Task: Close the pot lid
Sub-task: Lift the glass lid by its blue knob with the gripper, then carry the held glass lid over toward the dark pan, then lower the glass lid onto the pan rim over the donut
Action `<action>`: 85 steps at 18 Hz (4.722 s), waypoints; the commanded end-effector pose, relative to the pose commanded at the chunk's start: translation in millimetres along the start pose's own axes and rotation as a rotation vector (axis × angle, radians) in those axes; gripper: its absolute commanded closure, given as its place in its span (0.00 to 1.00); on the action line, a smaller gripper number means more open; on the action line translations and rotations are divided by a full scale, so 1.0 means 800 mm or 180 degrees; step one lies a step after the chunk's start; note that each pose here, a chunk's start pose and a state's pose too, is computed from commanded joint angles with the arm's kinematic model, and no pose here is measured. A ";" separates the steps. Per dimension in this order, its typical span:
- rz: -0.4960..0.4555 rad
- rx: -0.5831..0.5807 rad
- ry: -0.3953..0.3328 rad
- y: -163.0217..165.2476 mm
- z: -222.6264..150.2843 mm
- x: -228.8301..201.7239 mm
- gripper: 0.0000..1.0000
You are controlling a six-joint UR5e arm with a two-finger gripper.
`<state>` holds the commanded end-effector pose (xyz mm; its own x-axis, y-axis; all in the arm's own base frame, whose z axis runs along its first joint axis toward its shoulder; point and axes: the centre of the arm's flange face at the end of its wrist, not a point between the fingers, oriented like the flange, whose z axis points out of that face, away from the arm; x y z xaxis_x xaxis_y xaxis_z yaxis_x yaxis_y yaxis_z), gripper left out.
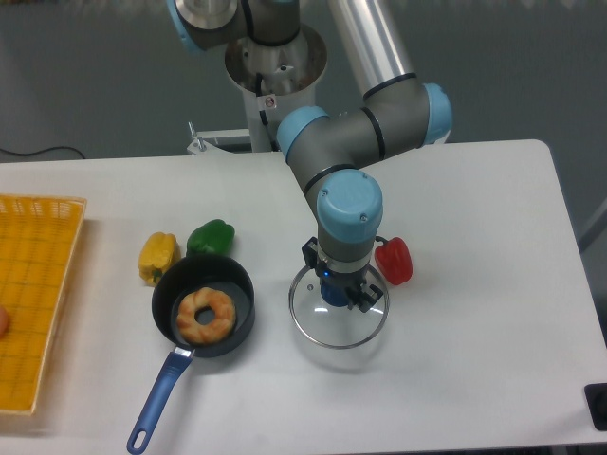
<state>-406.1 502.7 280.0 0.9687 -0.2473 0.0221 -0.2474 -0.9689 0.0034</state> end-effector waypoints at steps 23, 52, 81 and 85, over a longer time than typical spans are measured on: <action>0.0004 -0.0049 0.0113 -0.012 -0.035 0.041 0.39; -0.0055 -0.0029 0.0064 -0.150 -0.045 0.176 0.39; -0.0068 0.0012 -0.0001 -0.188 -0.023 0.198 0.39; -0.0064 0.0002 -0.0004 -0.188 -0.022 0.199 0.39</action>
<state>-215.3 609.5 300.5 0.9735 -0.2279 0.0206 -0.2280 -0.9737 0.0034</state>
